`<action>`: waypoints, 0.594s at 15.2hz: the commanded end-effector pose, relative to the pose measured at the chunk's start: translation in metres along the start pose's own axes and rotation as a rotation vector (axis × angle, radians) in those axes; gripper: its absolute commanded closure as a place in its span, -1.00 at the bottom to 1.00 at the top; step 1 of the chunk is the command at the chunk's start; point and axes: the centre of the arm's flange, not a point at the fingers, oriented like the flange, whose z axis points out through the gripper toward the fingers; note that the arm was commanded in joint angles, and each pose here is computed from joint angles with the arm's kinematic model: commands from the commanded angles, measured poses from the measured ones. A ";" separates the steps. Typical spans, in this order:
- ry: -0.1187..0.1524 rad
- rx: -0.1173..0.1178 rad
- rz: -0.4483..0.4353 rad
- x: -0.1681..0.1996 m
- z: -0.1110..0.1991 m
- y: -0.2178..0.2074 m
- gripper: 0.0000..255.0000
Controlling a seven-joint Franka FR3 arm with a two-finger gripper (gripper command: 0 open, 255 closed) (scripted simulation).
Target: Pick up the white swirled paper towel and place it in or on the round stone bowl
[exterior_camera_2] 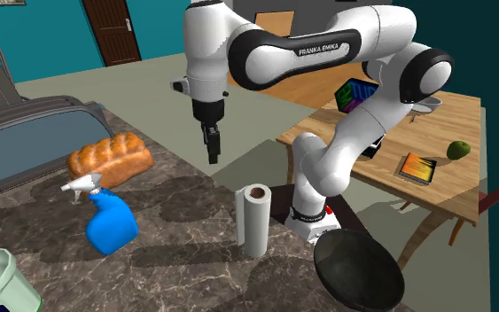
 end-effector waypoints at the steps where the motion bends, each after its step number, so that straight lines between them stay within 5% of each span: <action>1: 0.000 0.000 0.000 0.000 0.000 0.000 -1.00; 9: 0.005 -0.012 -0.020 -0.044 -0.021 -0.096 -1.00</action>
